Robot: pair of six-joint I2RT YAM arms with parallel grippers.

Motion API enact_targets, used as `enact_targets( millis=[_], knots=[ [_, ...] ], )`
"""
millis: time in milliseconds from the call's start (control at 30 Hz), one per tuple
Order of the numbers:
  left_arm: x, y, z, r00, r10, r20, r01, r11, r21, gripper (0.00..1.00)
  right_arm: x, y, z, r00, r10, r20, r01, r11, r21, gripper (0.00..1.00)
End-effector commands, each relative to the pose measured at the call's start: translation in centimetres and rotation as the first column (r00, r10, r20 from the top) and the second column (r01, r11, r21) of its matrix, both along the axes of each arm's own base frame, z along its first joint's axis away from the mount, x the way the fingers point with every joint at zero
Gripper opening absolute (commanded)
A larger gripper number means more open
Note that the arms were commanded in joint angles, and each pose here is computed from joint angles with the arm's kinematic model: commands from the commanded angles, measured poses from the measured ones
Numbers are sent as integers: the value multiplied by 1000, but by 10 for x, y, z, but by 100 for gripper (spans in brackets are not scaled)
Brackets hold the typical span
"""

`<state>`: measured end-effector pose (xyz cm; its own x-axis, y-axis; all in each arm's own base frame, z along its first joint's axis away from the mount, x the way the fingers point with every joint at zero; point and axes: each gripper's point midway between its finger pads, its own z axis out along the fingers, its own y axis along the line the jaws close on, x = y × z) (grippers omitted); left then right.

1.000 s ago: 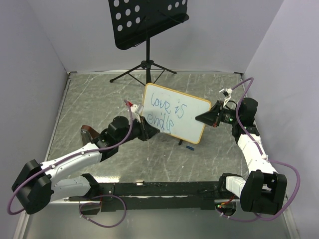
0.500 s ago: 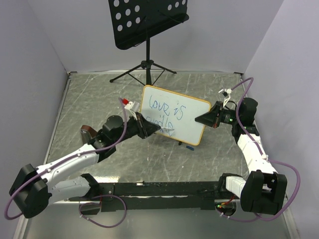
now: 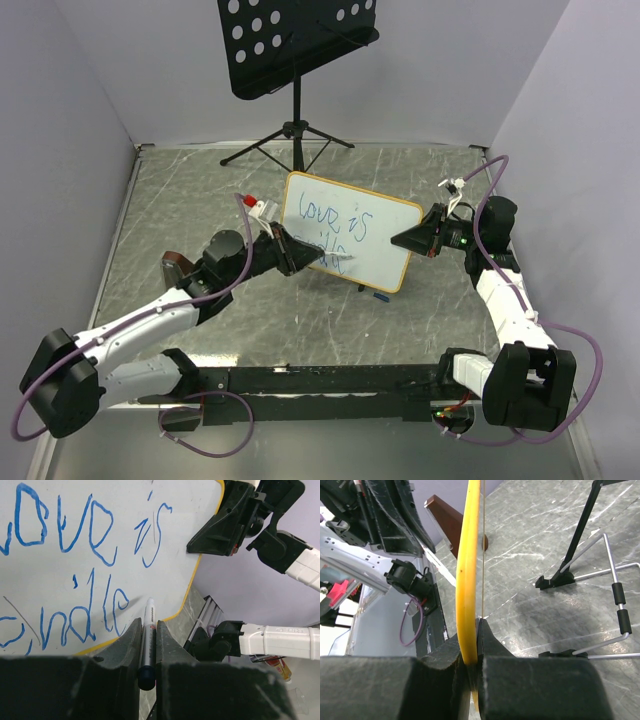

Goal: Write a sentence on the whiteboard

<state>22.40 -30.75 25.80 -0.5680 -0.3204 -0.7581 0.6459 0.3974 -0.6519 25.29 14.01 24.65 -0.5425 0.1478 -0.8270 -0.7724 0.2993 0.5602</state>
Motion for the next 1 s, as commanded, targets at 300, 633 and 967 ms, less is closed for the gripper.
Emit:
enact_targets(
  millis=[300,633,967],
  knots=[
    [4,-11,23,999,-16,45,19,998,-58,1,-6,3,18,993,52,105,-52,999,-8,0],
    [4,-18,23,999,-19,47,22,998,-57,1,-7,3,19,993,54,105,-53,999,-8,0],
    [2,-16,29,998,-9,63,13,997,-70,1,-7,3,19,993,53,109,-52,999,-10,0]
  ],
)
